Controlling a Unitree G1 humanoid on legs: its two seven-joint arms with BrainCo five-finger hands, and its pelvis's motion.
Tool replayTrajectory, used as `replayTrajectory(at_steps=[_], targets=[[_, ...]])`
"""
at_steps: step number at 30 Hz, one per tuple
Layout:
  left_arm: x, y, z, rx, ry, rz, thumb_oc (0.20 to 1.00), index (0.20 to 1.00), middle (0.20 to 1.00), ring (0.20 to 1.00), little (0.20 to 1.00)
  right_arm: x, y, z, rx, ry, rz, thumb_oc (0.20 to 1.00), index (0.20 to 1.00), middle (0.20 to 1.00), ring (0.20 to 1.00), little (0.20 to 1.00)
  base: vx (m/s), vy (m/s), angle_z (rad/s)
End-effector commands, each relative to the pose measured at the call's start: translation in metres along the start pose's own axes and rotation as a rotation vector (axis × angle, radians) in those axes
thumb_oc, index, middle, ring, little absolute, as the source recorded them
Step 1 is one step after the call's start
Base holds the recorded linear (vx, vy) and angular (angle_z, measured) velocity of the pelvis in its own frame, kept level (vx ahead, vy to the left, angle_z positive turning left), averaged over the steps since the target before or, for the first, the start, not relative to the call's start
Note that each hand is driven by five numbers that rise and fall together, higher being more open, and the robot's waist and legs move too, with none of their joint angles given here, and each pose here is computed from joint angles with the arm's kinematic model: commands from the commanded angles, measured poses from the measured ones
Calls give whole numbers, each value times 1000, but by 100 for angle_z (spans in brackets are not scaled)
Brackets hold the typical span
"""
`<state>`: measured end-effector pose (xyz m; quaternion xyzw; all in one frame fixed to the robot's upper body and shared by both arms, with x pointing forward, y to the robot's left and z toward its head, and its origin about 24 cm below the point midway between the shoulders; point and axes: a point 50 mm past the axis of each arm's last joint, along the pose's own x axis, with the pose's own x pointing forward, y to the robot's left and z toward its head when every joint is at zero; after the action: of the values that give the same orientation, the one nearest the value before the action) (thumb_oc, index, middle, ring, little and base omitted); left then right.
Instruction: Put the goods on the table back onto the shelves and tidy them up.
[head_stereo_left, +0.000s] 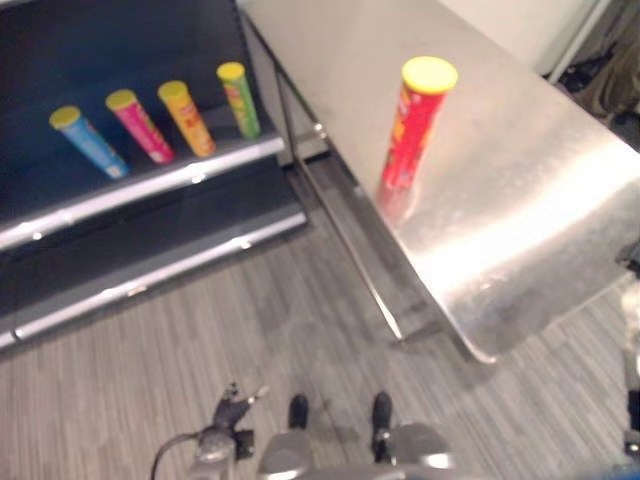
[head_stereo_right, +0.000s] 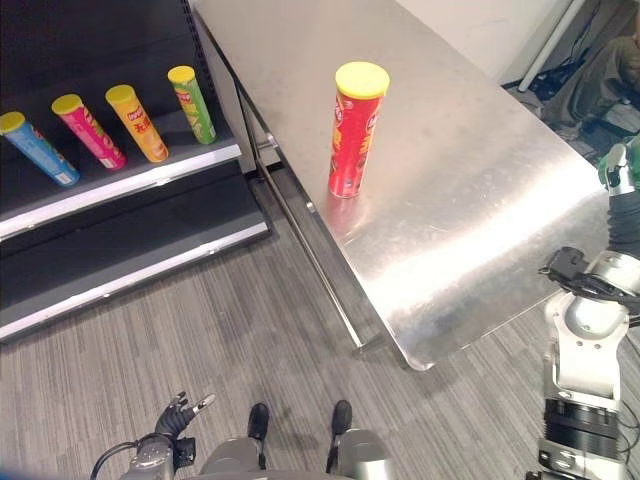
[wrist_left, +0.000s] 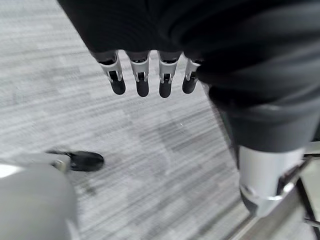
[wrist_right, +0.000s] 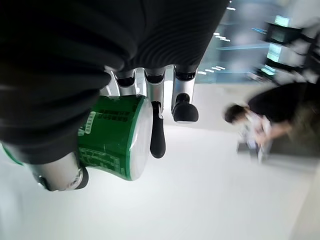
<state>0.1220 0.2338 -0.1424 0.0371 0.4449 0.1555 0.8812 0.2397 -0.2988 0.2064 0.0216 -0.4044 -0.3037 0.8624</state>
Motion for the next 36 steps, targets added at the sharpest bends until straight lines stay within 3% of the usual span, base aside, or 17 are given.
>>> replayTrajectory(at_steps=[1,9,16,20,36], targets=[[-1,19,-5,8,20,66,1000,1000,1000,1000,1000,2,19,18,306,-48,82,200,200,200,200,200,-3,-11,-7],[-2,19,-6,-7,15,77,1000,1000,1000,1000,1000,0,39,28,379,-59,193,200,200,200,200,200,-1,-2,-1],[-4,21,-11,4,20,71,1000,1000,1000,1000,1000,20,43,77,268,-314,283,200,200,200,200,200,-21,54,18],[-4,21,-14,8,33,72,1000,1000,1000,1000,1000,24,50,90,304,-364,332,200,200,200,200,200,6,115,58],[-4,43,-9,94,7,93,1000,1000,1000,1000,1000,37,124,72,232,-218,690,200,200,200,200,200,39,319,21]])
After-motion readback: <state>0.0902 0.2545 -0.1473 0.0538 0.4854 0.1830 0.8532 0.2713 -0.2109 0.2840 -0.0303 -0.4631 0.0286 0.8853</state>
